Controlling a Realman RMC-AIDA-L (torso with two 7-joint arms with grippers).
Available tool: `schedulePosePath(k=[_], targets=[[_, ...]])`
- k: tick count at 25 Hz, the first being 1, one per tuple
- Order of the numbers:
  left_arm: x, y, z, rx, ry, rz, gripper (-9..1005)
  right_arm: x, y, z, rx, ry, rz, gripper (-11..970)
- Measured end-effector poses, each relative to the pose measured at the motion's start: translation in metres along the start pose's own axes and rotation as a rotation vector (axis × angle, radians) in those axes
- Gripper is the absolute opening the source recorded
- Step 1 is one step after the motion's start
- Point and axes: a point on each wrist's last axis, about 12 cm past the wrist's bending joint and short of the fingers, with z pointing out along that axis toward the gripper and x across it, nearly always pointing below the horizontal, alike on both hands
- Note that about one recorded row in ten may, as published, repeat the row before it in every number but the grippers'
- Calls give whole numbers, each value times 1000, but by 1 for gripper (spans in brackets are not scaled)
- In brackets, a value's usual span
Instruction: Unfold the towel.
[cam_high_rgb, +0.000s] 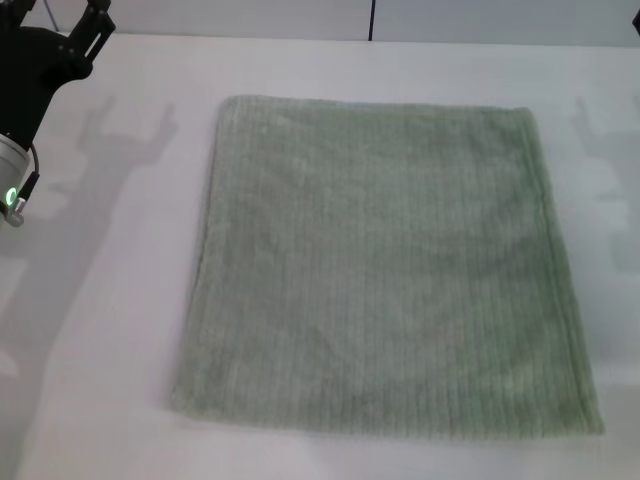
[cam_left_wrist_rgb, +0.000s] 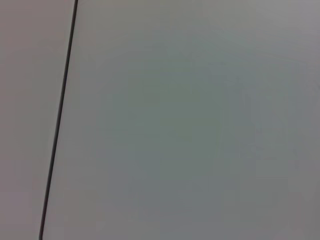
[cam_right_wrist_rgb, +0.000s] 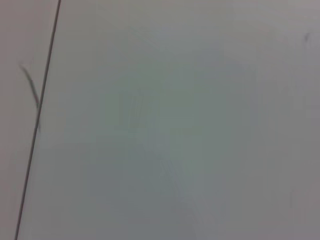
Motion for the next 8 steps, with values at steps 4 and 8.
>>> schedulePosePath(k=[4,8], targets=[[-1,-1,1,3,-4,0,859,-1,0,1,-1,-5,0,767],[-1,-1,3,5,-4,0,859,-2,1,3,-4,-9,0,767]])
